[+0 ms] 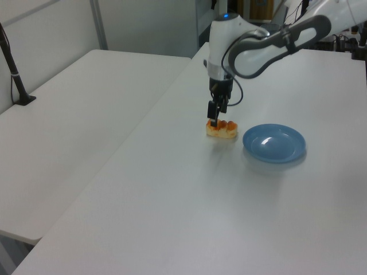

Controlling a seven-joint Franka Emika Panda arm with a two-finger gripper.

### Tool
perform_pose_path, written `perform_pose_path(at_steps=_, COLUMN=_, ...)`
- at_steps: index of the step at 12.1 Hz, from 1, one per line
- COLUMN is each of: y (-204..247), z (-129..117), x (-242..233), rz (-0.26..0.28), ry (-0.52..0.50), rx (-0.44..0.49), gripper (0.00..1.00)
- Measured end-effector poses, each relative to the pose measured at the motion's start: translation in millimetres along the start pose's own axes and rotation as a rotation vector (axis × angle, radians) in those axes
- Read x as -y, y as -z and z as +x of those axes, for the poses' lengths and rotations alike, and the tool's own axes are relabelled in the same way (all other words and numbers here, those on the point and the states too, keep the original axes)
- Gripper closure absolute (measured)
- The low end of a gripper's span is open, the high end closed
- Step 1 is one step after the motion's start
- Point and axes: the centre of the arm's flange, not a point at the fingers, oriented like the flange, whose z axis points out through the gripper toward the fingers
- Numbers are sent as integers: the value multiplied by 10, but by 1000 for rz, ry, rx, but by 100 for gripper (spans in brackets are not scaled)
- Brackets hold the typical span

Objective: Put the bread on a plate
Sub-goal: 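Lower the gripper onto the bread roll and close on it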

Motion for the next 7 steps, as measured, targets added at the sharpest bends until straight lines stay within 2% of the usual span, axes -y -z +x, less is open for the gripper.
perform_pose_path(at_steps=2, y=-162, z=-3, x=62, rz=-4, ry=3, rx=13, gripper=0)
perform_pose_path(at_steps=7, y=-219, z=-1, x=26, rz=-17, ry=6, rx=19, gripper=2)
